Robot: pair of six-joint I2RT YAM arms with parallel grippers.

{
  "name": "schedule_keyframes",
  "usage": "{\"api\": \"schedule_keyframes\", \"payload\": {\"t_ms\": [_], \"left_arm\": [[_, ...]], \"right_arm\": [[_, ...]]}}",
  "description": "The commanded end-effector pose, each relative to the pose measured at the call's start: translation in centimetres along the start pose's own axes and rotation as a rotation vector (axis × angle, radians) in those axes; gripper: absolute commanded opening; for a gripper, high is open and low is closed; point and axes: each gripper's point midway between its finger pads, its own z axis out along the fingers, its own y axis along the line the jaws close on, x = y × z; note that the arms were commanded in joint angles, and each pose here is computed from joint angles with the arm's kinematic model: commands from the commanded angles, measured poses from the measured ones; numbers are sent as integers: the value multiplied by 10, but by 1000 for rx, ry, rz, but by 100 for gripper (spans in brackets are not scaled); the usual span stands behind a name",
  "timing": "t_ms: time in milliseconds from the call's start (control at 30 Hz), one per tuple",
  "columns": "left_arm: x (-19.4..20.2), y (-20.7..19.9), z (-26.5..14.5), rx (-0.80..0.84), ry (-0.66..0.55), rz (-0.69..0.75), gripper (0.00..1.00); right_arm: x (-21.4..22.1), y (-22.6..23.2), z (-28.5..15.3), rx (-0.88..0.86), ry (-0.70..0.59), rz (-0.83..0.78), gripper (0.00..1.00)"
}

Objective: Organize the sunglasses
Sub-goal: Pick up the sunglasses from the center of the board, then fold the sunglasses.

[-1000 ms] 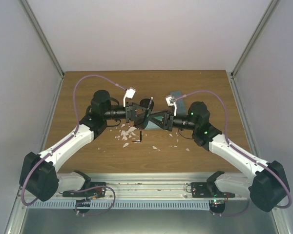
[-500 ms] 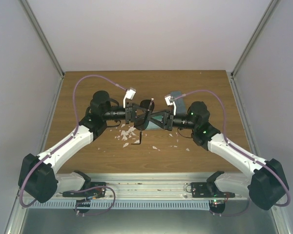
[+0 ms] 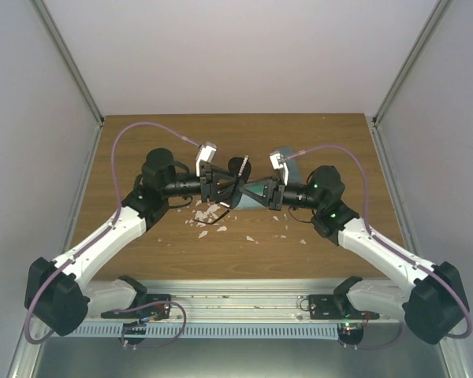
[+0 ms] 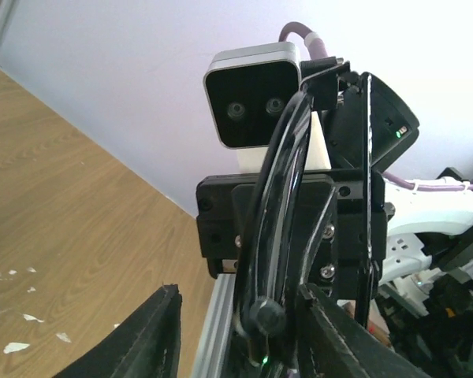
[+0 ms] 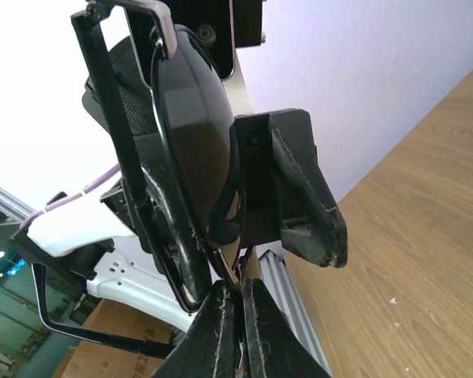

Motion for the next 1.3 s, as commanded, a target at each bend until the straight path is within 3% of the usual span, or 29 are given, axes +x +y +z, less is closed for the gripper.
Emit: {"api": "schedule_keyframes", "payload": {"t_ms": [0,233,400,467,533,767,867,1000,1267], "left_arm": [[-18,-13,-10,-43,-56,95,43],[-29,-7,-29,-163,-116,124,49],[-47,21,-69,-459,-317,124,42],[-45,20,-79,-484,-358,144,39],[-39,13,-81,-452,-365,164,35],[-11,-51,-54,-60,-209,287,24],[-8,-68,-49,37,-175,311,17],[-16,-75,-43,77,-167,316,12],[-30,-54,-28,35,-164,261,12]], "right_arm": [[-15,22,-7,-30,-64,-37,1],[-34,34,-18,-29,-134,-35,1],[-52,32,-24,27,-197,-43,0],[-63,29,-26,62,-220,-50,1],[-71,26,-27,90,-237,-40,1],[-80,14,-17,97,-209,39,0],[-77,13,-11,80,-176,56,1],[-70,12,-7,55,-127,67,0],[-52,27,-4,-30,-24,39,1]]}}
